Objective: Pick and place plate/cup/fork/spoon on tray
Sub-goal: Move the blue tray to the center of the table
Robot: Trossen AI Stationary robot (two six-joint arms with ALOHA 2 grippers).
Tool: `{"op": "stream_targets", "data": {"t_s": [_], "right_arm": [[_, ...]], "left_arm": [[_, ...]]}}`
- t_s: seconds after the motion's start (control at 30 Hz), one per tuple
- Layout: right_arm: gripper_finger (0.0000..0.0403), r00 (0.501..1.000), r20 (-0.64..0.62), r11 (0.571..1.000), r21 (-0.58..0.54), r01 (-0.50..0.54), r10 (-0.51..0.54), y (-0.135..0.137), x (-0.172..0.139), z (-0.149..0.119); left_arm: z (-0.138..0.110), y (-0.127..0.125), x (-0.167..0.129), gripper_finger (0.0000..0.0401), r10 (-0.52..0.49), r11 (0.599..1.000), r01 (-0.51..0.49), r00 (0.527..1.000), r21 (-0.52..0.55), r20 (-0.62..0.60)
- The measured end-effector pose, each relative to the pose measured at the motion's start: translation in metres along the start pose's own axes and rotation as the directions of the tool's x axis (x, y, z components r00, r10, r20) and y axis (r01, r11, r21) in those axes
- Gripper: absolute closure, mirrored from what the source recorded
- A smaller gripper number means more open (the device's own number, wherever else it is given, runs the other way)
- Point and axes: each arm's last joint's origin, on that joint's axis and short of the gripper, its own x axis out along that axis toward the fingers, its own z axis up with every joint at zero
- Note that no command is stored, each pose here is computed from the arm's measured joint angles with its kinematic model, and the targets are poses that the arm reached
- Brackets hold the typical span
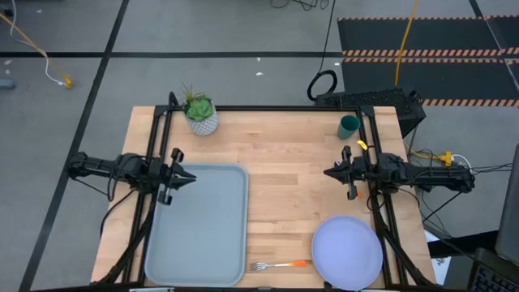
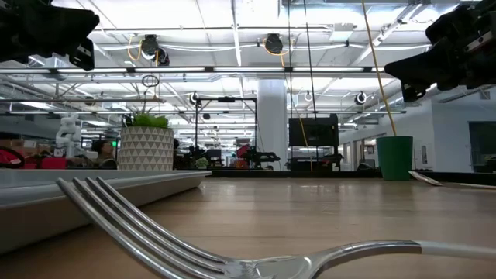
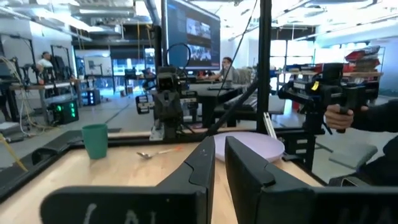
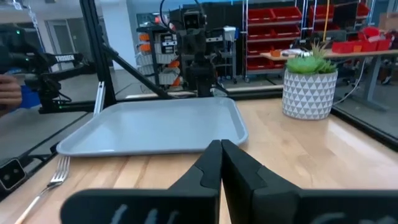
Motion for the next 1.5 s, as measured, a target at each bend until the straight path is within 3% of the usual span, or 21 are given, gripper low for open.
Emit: {"op": "stream_targets", "data": {"t_s": [0.17, 0.3, 0.57, 0.63, 0.8, 0.93, 1.03, 1.17, 1.33, 1.5], "right_arm": [[0.0384, 0.999, 0.022, 0.999, -0.018, 0.033, -0.033, -0.001, 0.0, 0.002], [0.033, 0.998, 0.025, 0.999, -0.006, 0.05, -0.05, -0.001, 0.001, 0.002], [0.0207, 0.986, 0.155, 0.998, 0.022, 0.064, -0.066, -0.001, 0.007, 0.017], [0.0196, 0.992, 0.107, 0.998, 0.015, 0.069, -0.07, -0.002, 0.012, 0.017], [0.0199, 0.995, 0.087, 0.999, -0.028, 0.047, -0.044, 0.001, 0.029, 0.052], [0.0207, 0.999, -0.012, 0.997, -0.059, 0.044, -0.045, 0.002, 0.052, 0.074], [0.0208, 0.985, -0.161, 0.995, -0.086, 0.044, -0.058, 0.002, 0.073, 0.085], [0.0208, 0.941, -0.332, 0.995, -0.095, 0.04, -0.069, 0.001, 0.104, 0.094], [0.0208, 0.894, -0.442, 0.986, -0.166, 0.006, -0.08, 0.006, 0.143, 0.111], [0.0208, 0.8, -0.585, 0.963, -0.269, -0.031, -0.138, 0.015, 0.182, 0.135]], "left_arm": [[0.006, 0.005, -0.001, 0.0359, 0.181, 0.983, -0.183, 0.982, 0.025, 0.06], [0.007, 0.01, -0.001, 0.0359, 0.337, 0.94, -0.34, 0.939, 0.034, 0.062], [0.016, 0.011, 0.007, 0.0359, 0.351, 0.934, -0.357, 0.924, 0.018, 0.149], [0.018, 0.011, 0.009, 0.0359, 0.352, 0.932, -0.362, 0.921, 0.033, 0.168], [0.024, 0.011, 0.017, 0.0359, 0.35, 0.931, -0.363, 0.91, 0.018, 0.223], [0.036, 0.01, 0.027, 0.0359, 0.334, 0.94, -0.341, 0.919, -0.001, 0.209], [0.046, 0.01, 0.038, 0.0359, 0.325, 0.945, -0.328, 0.927, -0.012, 0.187], [0.055, 0.009, 0.056, 0.0359, 0.312, 0.949, -0.316, 0.942, 0.016, 0.127], [0.062, 0.007, 0.072, 0.0359, 0.301, 0.95, -0.305, 0.951, 0.063, 0.063], [0.067, 0.007, 0.08, 0.0359, 0.301, 0.95, -0.305, 0.952, 0.069, 0.056]]}}
